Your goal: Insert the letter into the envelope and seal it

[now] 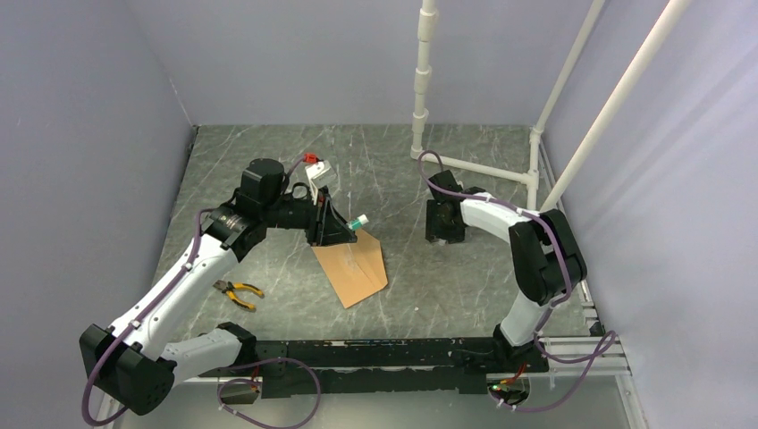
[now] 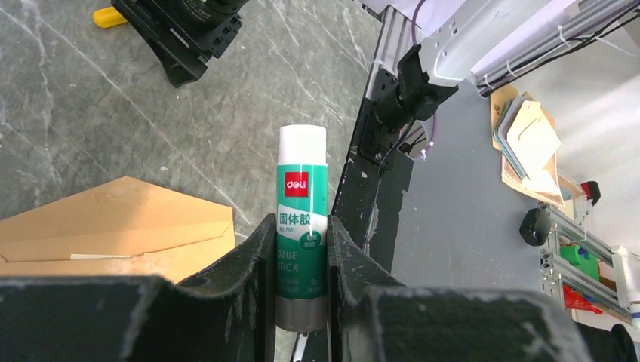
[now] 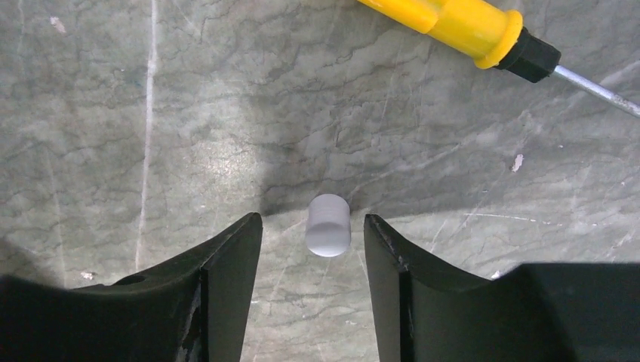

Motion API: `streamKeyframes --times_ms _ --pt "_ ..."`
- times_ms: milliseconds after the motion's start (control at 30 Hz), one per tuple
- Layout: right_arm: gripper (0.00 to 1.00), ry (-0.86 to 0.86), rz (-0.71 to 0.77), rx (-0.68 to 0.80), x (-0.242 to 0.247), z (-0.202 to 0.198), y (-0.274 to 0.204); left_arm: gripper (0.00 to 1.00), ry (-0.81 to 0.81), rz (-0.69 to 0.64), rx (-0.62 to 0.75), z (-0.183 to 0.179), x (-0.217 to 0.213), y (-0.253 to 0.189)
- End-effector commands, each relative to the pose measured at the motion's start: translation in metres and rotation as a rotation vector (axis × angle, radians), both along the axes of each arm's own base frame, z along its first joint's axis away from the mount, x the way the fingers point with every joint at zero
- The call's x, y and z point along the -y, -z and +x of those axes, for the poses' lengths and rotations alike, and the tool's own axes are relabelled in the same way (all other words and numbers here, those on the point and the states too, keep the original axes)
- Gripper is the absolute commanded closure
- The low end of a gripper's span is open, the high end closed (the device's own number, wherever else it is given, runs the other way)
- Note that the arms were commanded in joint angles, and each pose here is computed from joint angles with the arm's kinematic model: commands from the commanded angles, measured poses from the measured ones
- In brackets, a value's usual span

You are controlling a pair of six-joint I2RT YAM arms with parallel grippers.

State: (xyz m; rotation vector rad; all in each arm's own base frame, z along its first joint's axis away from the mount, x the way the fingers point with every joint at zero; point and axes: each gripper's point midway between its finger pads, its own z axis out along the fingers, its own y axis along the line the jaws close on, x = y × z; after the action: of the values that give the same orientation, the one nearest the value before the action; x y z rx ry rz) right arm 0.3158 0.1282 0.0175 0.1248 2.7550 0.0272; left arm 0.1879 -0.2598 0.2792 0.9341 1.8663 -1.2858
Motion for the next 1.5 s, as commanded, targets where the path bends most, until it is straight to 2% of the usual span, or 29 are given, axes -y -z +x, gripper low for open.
streamKeyframes --times_ms 0,167,267,400,567,633,700,967,1133,1233,1467 --pt "0.41 -0.013 0.038 0.082 -0.004 0.011 -0.034 0.98 0.001 -0.046 0.036 0.002 0.004 -0.017" --pt "0.4 -0.012 0.026 0.119 0.0 0.013 -0.059 0.97 -0.026 -0.071 0.042 0.006 0.005 -0.025" --pt "0.4 -0.046 0.111 0.188 -0.012 0.012 -0.09 0.98 -0.114 -0.097 0.045 0.021 0.005 -0.035" --pt "0.38 -0.203 0.42 0.4 -0.057 -0.001 -0.171 0.98 -0.186 -0.198 0.03 0.034 0.011 -0.058" --pt "0.21 -0.356 0.932 0.7 -0.106 -0.045 -0.299 0.97 -0.184 -0.339 0.014 0.041 0.021 -0.086" --pt "0.19 -0.396 1.096 0.772 -0.118 -0.064 -0.339 0.98 -0.14 -0.371 0.013 0.038 0.026 -0.091" --pt "0.17 -0.412 1.187 0.801 -0.13 -0.077 -0.362 0.97 -0.103 -0.397 0.018 0.035 0.03 -0.096" --pt "0.15 -0.429 1.323 0.832 -0.163 -0.092 -0.39 0.98 -0.057 -0.438 0.015 0.03 0.038 -0.102" --pt "0.18 -0.393 1.305 0.888 -0.163 -0.083 -0.393 0.97 -0.006 -0.459 0.007 0.018 0.039 -0.104" --pt "0.25 -0.403 1.299 0.905 -0.166 -0.08 -0.396 0.97 0.017 -0.469 0.011 0.011 0.04 -0.106" --pt "0.53 -0.483 1.308 0.872 -0.18 -0.081 -0.403 0.97 0.013 -0.467 0.01 0.009 0.041 -0.108"
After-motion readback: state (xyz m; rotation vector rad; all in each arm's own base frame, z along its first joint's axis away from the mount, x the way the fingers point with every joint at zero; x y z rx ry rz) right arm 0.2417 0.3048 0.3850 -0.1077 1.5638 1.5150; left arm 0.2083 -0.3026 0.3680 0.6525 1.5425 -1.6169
